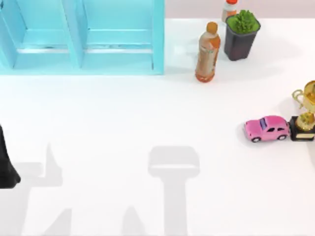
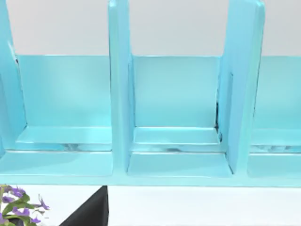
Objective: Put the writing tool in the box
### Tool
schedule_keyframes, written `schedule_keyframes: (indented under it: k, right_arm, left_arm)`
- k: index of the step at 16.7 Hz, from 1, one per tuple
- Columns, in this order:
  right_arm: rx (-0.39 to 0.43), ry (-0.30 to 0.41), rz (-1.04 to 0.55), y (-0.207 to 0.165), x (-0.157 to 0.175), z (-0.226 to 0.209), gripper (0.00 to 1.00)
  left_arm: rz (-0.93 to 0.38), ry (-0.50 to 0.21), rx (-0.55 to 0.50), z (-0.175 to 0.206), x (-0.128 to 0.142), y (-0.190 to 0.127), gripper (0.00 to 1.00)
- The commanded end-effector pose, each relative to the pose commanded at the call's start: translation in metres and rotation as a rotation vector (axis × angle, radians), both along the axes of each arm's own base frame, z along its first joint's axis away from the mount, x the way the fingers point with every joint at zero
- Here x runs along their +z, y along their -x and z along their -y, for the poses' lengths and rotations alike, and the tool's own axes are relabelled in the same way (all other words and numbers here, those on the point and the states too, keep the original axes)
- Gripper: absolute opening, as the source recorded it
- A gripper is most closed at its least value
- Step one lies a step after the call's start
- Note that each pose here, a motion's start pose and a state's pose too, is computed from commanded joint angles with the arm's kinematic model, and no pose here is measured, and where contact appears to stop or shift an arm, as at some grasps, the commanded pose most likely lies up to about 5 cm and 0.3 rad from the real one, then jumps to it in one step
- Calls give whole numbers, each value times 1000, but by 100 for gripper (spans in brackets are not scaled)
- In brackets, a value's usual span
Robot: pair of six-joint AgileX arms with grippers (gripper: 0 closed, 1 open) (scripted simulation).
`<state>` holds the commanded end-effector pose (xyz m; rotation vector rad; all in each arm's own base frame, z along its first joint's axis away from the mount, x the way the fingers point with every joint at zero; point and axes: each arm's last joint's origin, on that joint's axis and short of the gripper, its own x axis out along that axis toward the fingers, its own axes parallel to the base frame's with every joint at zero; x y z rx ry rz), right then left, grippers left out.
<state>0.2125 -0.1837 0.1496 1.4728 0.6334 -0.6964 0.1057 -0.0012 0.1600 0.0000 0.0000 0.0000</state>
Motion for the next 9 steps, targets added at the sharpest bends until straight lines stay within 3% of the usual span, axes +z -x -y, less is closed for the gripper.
schedule_keyframes:
  k: [3, 9]
  right_arm:
    - [0, 0, 0, 0, 0, 0, 98]
    - [0, 0, 0, 0, 0, 0, 100]
  left_arm:
    - [0, 0, 0, 0, 0, 0, 100]
    - [0, 0, 0, 0, 0, 0, 100]
